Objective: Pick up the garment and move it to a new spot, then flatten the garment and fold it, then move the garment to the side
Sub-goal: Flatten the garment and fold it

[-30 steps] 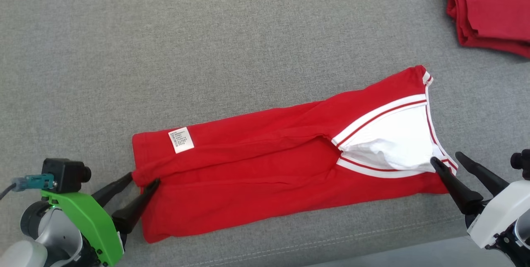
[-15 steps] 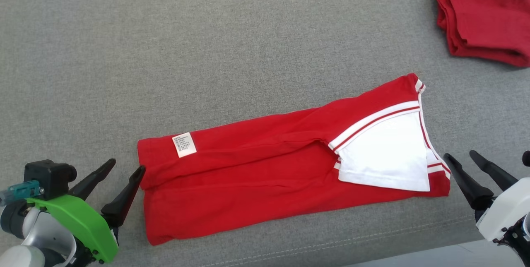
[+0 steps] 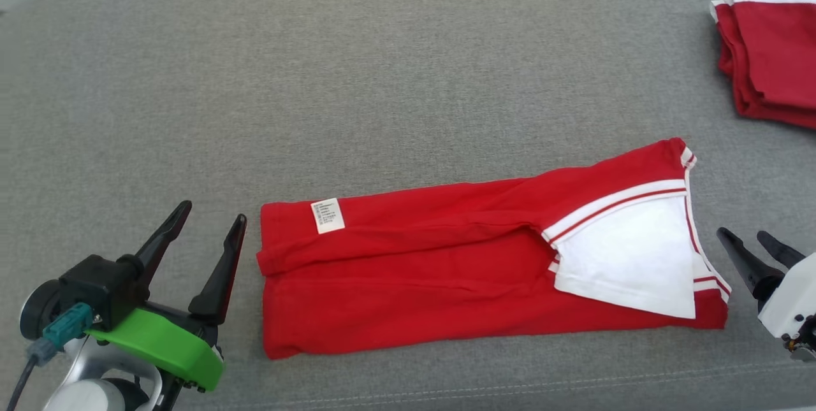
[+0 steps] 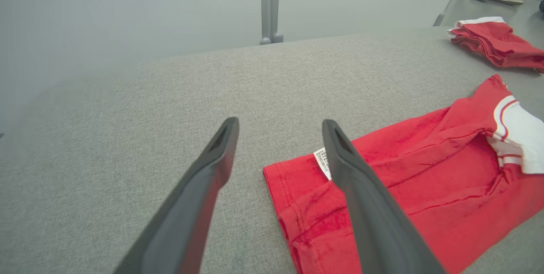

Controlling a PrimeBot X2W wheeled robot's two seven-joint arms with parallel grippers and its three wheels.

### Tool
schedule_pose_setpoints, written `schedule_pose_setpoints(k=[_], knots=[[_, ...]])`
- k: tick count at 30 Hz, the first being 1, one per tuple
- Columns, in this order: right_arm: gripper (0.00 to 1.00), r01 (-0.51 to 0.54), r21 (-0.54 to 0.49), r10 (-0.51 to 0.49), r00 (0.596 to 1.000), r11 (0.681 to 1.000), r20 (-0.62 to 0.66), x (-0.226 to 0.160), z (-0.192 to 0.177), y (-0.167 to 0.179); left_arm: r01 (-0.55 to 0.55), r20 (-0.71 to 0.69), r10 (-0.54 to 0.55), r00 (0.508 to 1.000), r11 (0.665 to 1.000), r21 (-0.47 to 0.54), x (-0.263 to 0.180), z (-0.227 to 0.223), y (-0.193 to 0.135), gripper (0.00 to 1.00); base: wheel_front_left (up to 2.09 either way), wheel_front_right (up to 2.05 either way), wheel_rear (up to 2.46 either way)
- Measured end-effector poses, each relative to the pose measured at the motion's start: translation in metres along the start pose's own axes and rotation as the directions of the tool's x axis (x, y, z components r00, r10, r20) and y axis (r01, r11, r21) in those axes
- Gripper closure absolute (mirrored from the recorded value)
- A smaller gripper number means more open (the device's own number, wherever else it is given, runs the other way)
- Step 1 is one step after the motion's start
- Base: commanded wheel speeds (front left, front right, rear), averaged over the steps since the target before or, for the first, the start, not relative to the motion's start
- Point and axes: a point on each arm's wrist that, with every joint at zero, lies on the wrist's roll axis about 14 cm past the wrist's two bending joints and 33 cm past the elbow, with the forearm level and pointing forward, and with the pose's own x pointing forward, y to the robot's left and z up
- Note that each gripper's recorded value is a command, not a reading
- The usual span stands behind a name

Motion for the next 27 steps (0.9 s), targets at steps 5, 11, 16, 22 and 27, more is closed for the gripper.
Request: schedule_pose_setpoints(k=[5,11,16,22,27], knots=[[0.0,0.001,-0.009,-0.002,0.996,1.0,-0.085,0.015,-0.015,0.001,-0.078,0.087,0.074,0.993,0.996,0.048,-0.014,0.016,0.012,0.0,0.0,0.0,0.0],[0.0,-0.041,-0.013,0.039,0.988,0.999,-0.15,0.036,-0.023,0.018,-0.169,0.128,0.166,0.978,0.985,0.017,-0.036,0.019,0.026,0.0,0.0,0.0,0.0],[0.0,-0.077,-0.034,0.069,0.979,0.996,-0.193,0.052,-0.026,0.034,-0.226,0.153,0.223,0.963,0.974,0.004,-0.053,0.022,0.035,0.0,0.0,0.0,0.0],[0.0,-0.116,-0.058,0.101,0.972,0.992,-0.21,0.061,-0.022,0.049,-0.292,0.155,0.29,0.944,0.956,-0.016,-0.073,0.017,0.046,0.0,0.0,0.0,0.0],[0.0,-0.106,-0.065,0.09,0.972,0.992,-0.219,0.061,-0.021,0.044,-0.301,0.164,0.301,0.939,0.953,-0.028,-0.074,0.016,0.047,0.0,0.0,0.0,0.0]])
